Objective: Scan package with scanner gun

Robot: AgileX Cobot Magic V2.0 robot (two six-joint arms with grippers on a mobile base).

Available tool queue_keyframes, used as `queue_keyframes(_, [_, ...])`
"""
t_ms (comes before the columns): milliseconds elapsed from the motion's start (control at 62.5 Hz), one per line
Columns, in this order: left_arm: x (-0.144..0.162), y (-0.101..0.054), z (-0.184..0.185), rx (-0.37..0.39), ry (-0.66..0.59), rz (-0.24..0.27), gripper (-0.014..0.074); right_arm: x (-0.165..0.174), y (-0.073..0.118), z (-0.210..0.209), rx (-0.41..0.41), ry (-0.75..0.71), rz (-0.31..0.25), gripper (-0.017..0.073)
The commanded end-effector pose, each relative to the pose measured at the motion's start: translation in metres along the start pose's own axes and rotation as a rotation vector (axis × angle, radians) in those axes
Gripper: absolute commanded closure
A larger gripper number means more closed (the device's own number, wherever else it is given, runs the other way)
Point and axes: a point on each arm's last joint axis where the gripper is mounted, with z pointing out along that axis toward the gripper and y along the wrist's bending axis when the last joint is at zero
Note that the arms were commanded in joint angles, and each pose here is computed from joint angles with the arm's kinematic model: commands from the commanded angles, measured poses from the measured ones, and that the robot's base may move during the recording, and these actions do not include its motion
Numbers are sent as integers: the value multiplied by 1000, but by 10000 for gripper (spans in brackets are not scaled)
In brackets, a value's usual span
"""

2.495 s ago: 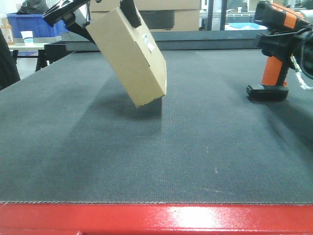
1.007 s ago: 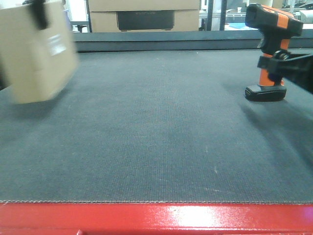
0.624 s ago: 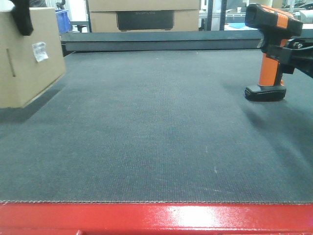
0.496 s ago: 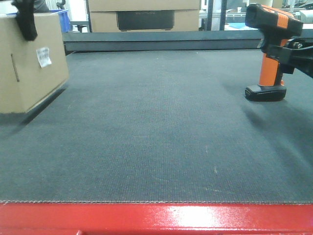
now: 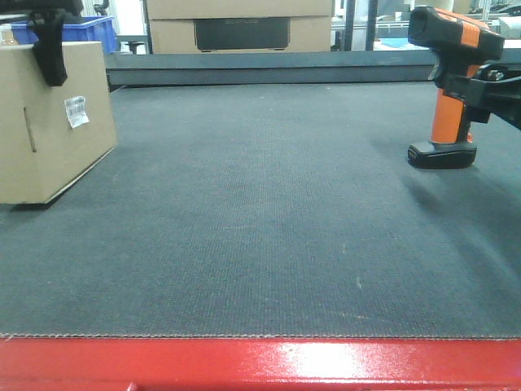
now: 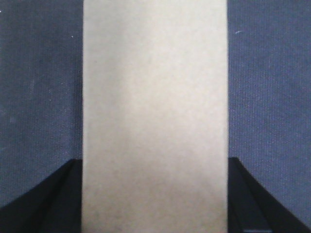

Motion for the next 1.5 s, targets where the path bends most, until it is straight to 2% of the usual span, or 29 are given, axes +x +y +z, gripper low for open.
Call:
queue_keyframes(0, [-1, -2, -2, 9, -6, 0, 378, -3, 1, -2, -8, -24, 1, 0])
queue_keyframes(48, [-1, -2, -2, 9, -6, 0, 255, -3, 1, -2, -8, -24, 1, 0])
queue_keyframes(128, [-1, -2, -2, 9, -6, 0, 100, -3, 1, -2, -8, -24, 1, 0])
queue_keyframes(224, [-1, -2, -2, 8, -4, 0, -20, -3, 1, -2, -8, -24, 1, 0])
queue_keyframes(496, [0, 4, -22, -29, -48, 13, -6, -3, 1, -2, -8, -24, 1, 0])
queue_keyframes(816, [12, 13, -93, 4, -268, -28, -3, -7, 2, -3, -14, -39, 1, 0])
queue_keyframes(896, [22, 15, -100, 7, -301, -25, 43, -16, 3, -5, -20, -71, 2, 0])
queue_keyframes(959, [32, 17, -107, 10, -339, -25, 129, -25, 5, -8, -26, -106, 4, 0])
queue_keyframes(1039, [45, 18, -109, 22, -389, -19, 310, -37, 6, -12, -33, -143, 4, 0])
queue_keyframes(1183, [71, 20, -105, 48, -484, -7, 610, -48, 7, -20, -12, -73, 16, 4])
queue_keyframes(1231, [81, 21, -103, 59, -518, -2, 706, -53, 8, -25, -10, -49, 17, 36])
queue_keyframes(1327, [99, 21, -100, 82, -596, 5, 704, -59, 9, -35, -2, 33, 11, 158])
queue_keyframes(1423, [117, 24, -97, 103, -689, 4, 704, -66, 11, -46, 2, 95, 12, 344])
queue_keyframes(1487, [127, 30, -96, 114, -775, -17, 704, -73, 12, -54, 2, 113, 14, 477])
